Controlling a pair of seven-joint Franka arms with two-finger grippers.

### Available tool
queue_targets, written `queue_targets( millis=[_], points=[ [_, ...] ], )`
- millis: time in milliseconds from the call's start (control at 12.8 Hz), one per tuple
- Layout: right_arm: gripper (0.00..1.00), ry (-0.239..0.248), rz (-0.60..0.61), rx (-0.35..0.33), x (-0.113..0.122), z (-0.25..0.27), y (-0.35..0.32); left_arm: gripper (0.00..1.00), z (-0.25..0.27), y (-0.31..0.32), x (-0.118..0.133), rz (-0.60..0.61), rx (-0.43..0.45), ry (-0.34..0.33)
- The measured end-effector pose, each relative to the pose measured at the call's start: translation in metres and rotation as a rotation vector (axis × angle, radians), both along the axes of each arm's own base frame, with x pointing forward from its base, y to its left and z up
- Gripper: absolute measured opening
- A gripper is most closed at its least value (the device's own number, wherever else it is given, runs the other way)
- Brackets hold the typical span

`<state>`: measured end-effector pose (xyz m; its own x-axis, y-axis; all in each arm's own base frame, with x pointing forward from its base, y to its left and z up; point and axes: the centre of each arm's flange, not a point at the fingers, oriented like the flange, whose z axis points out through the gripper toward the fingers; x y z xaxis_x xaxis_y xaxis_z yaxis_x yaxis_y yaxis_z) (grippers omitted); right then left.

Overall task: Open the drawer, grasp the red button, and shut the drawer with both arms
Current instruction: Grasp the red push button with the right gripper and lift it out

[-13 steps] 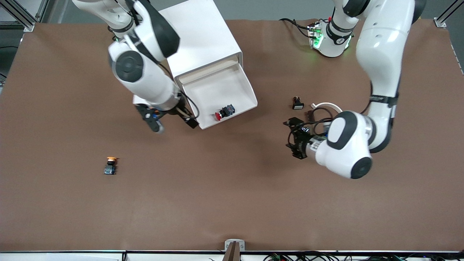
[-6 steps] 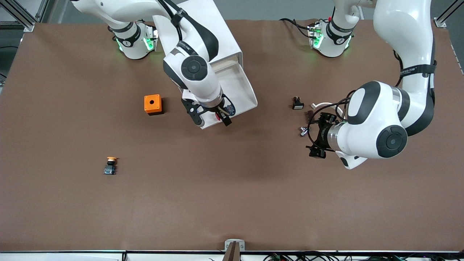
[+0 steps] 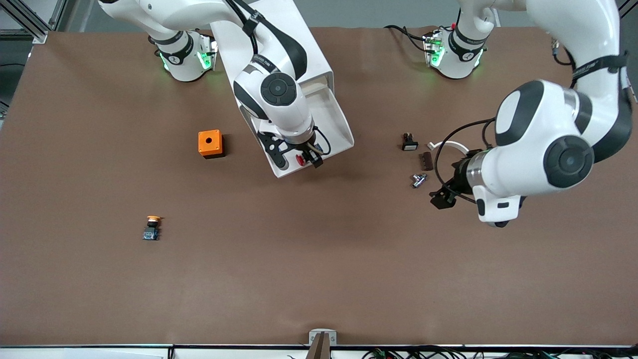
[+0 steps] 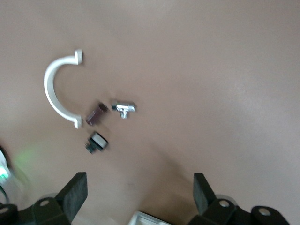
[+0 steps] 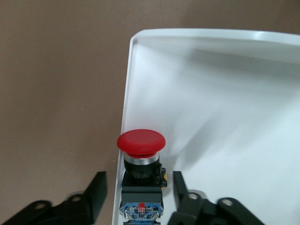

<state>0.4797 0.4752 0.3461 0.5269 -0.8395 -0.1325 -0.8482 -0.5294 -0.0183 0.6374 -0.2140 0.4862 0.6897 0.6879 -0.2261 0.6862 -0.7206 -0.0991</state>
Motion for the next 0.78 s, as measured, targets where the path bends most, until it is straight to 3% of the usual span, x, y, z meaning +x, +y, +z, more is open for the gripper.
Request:
queue_targets(
  millis=[78,156,390,545,779],
  points=[
    [0.48,0.000,0.001,0.001,0.000,-0.001,0.001,1.00,0.005,0.002,-0.001,-0.061,-0.001,-0.014],
    [0.42,0.001,0.002,0.001,0.000,-0.002,0.001,1.00,0.008,0.003,-0.002,-0.111,-0.004,-0.025],
    [0.42,-0.008,0.017,0.010,0.003,0.003,0.001,1.00,0.019,0.009,-0.006,-0.282,0.026,-0.064],
    [0.42,-0.008,0.047,0.030,0.025,0.019,-0.020,0.99,0.024,0.011,-0.010,-0.356,0.028,-0.076],
    [0.42,0.004,0.153,0.042,0.087,0.055,-0.097,0.99,0.019,0.003,-0.005,-0.395,0.011,-0.142]
  ],
)
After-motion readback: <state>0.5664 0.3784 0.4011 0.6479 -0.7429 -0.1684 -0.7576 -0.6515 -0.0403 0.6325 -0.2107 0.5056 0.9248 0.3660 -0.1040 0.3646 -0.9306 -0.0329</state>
